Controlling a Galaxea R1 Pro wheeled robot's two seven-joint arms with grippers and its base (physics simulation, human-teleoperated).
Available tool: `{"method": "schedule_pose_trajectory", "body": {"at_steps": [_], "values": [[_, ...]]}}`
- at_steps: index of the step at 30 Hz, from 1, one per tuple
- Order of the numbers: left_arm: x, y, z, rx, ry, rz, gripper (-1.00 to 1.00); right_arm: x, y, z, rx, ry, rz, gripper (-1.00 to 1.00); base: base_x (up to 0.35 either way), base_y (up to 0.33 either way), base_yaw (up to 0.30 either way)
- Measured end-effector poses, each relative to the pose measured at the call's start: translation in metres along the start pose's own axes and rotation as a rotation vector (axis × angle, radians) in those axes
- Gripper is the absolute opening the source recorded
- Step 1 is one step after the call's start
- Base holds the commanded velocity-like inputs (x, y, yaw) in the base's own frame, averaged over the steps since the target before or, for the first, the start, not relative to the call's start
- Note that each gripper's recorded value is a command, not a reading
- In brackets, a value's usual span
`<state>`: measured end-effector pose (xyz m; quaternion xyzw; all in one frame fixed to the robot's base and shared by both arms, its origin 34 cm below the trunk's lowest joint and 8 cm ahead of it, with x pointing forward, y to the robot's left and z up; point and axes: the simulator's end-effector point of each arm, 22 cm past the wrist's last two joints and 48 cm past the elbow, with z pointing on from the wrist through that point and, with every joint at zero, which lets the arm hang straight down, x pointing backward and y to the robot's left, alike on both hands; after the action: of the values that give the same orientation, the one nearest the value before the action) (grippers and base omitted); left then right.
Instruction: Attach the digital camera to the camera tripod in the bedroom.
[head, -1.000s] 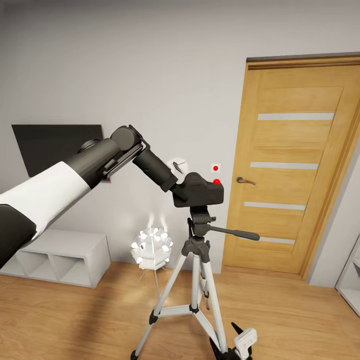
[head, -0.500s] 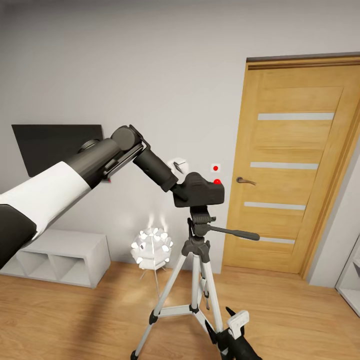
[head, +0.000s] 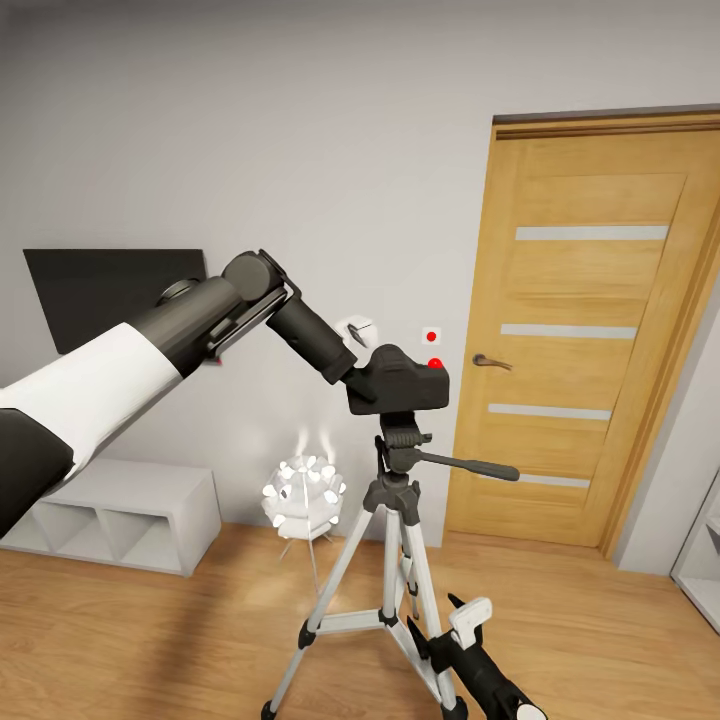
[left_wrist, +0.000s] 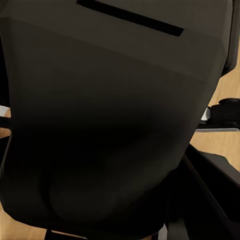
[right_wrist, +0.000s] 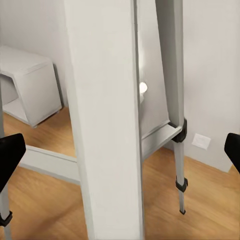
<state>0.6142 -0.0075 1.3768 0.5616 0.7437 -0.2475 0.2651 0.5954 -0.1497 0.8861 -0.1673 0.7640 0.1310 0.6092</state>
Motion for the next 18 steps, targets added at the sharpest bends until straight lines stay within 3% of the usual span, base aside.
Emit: {"method": "schedule_pose_trajectory", "body": {"at_steps": [18], "values": [[0.0, 0.0, 0.0, 0.0, 0.0, 0.0, -1.0, 0.0041, 0.0001, 0.0004, 0.0, 0.02, 0.007, 1.0, 0.0, 0.0, 0.0]]}}
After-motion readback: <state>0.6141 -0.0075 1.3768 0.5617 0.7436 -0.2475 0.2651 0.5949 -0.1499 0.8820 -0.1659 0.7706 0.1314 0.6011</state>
